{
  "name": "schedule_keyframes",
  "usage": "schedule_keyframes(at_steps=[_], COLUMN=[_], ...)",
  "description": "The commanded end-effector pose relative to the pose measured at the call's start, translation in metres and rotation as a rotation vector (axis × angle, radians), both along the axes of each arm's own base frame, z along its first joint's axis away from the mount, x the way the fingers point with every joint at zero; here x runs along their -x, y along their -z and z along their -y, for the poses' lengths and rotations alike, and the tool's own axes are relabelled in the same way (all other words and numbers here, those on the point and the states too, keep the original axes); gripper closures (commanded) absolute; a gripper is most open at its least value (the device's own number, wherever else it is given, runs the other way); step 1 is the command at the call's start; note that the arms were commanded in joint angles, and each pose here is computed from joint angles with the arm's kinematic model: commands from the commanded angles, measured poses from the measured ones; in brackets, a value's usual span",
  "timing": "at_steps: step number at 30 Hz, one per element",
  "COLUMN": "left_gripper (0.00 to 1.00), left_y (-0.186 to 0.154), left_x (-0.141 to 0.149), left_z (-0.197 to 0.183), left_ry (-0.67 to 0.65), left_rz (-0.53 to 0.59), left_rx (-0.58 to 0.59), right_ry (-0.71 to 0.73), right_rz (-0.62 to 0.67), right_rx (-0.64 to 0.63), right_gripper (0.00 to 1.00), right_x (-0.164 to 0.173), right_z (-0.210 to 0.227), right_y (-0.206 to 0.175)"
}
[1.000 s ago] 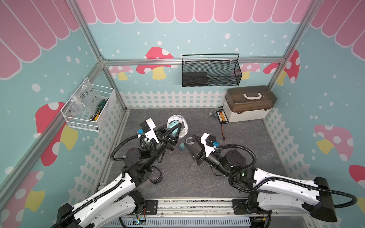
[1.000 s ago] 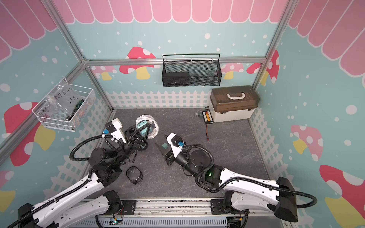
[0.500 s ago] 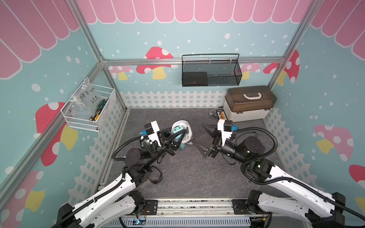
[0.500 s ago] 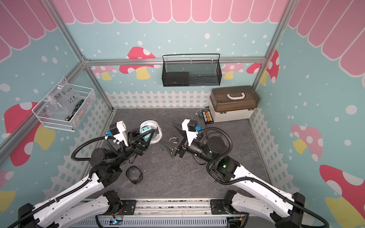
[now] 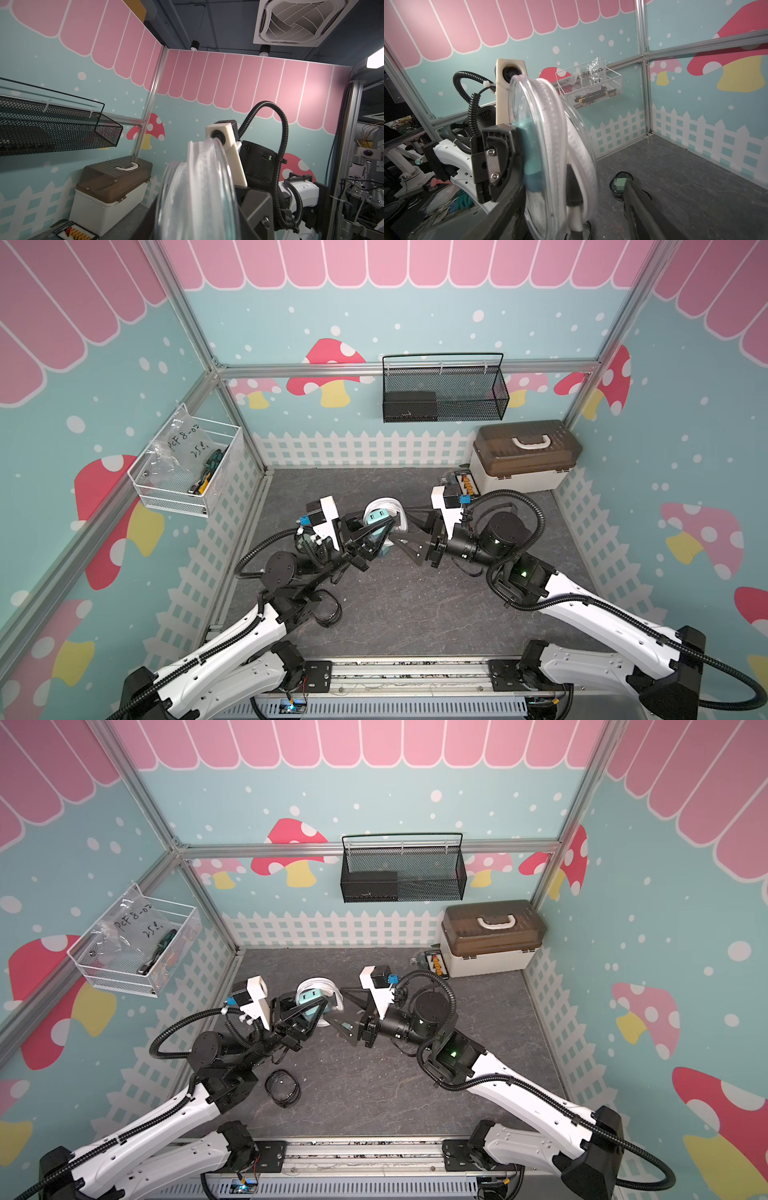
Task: Pack away charging kits
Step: Zip the zipper on the storage bag.
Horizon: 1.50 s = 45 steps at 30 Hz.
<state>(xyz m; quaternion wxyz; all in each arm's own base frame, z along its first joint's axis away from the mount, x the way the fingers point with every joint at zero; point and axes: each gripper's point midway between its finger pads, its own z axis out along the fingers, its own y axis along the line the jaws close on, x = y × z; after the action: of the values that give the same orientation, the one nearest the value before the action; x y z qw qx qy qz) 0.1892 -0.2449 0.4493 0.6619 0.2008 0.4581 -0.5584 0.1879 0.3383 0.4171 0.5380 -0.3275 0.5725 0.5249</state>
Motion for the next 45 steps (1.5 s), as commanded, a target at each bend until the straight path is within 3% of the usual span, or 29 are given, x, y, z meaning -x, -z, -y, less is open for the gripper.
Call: schedule_keyframes(at_steps=[1,4,11,13,15,19,22,29,45], left_gripper=[1.0,1.0,1.0,1.0,0.97,0.61,0.51,0.48,0.59], left_y=[-0.025,-0.027,-0.031,-0.031,-0.031,-0.027,-0.023,-0.015,-0.014], left_x=[0.015,0.015,0.014,0.014,0.014,0.014,0.017,0.023,0.018], left_z=[-0.009,-0.008,-0.008,-0.008,-0.007,-0.004,-0.001,-0.001,-0.006], left_ry=[0.034,0.042,0.045,0.048,0.052,0.066,0.087,0.094,0.062], left_rz=[0.063,0.067,0.066,0.062,0.054,0.031,0.011,-0.013,-0.042], left_rx=[0.06,0.065,0.077,0.079,0.075,0.047,0.005,-0.059,-0.084], right_ry=[-0.065,-0.111,-0.145,-0.142,-0.132,-0.088,-0.049,-0.046,0.007], right_rz=[0.043,0.049,0.052,0.051,0.052,0.061,0.074,0.098,0.101], right_rx=[-0.07,-0.089,-0.108,-0.107,-0.104,-0.076,-0.035,0.13,0.249], right_gripper=[0.39,0.5,0.93,1.0,1.0,1.0,1.0,1.0,1.0], right_x=[0.011,0.016,0.022,0.021,0.019,0.009,0.0,-0.01,-0.016], right_z=[-0.001,-0.004,-0.005,-0.005,-0.005,-0.003,0.0,-0.004,0.013], right_y=[-0.026,-0.031,-0.034,-0.034,-0.033,-0.032,-0.03,-0.014,0.005])
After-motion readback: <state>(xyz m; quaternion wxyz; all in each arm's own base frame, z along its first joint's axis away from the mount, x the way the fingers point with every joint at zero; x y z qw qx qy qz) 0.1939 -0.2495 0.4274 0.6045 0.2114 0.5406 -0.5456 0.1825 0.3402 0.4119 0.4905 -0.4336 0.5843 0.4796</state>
